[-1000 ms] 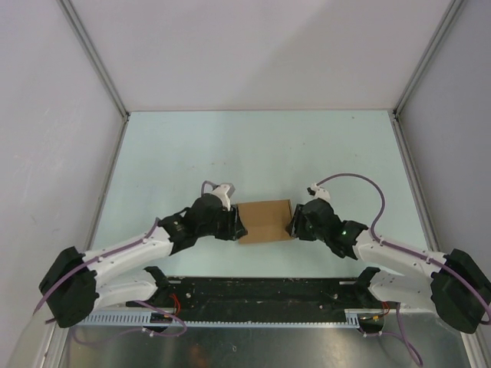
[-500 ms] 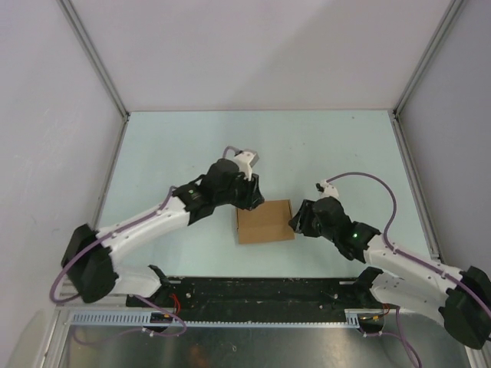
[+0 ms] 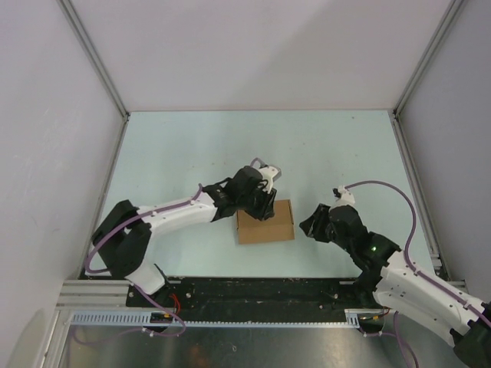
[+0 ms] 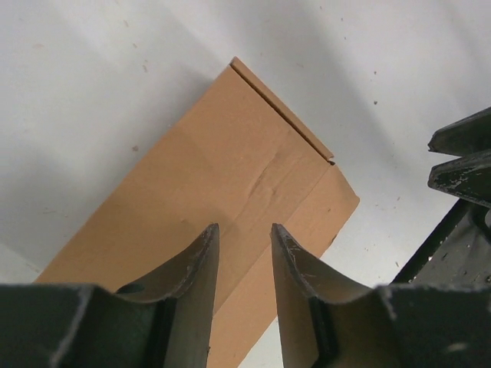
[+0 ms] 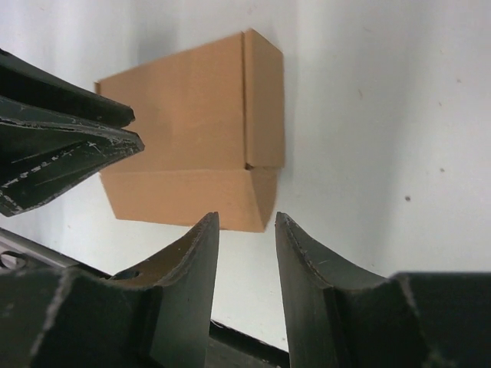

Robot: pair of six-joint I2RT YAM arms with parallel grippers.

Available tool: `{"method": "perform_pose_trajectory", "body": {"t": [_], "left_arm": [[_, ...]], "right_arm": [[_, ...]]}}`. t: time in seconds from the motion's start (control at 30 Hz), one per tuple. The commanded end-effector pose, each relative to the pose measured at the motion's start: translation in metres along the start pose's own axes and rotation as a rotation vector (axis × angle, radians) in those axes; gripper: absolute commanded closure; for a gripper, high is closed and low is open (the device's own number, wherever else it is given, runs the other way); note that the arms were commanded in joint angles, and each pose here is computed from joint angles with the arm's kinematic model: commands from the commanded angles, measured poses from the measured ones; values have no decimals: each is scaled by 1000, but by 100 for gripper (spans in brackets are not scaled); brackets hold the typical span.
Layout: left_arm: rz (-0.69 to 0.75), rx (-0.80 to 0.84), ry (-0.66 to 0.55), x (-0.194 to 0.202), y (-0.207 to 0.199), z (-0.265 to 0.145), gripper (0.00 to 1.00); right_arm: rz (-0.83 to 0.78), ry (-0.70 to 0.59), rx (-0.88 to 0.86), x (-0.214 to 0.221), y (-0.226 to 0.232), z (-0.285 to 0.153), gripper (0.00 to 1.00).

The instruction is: Fold the paper box

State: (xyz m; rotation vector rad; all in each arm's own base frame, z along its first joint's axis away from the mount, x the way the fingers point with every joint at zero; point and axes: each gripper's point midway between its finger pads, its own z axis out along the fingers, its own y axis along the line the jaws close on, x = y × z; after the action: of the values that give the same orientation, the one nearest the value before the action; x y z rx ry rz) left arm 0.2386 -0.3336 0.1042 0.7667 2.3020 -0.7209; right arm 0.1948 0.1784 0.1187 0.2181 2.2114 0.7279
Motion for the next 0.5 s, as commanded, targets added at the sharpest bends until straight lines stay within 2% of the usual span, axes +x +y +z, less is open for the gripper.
{"method": "perform_pose_trajectory", "body": {"t": [0.0,0.23,0.47], "left_arm": [[54,35,-34,-17,-11,11,62],[49,30,-7,-11,-8,25,62],[46,19,3,-8,-6,29,63]], "right_arm": [[27,11,32,9,-13,-2,60],[47,45,13,23,-17,2,60],[78,72,-92,35,-5,7,69]]}}
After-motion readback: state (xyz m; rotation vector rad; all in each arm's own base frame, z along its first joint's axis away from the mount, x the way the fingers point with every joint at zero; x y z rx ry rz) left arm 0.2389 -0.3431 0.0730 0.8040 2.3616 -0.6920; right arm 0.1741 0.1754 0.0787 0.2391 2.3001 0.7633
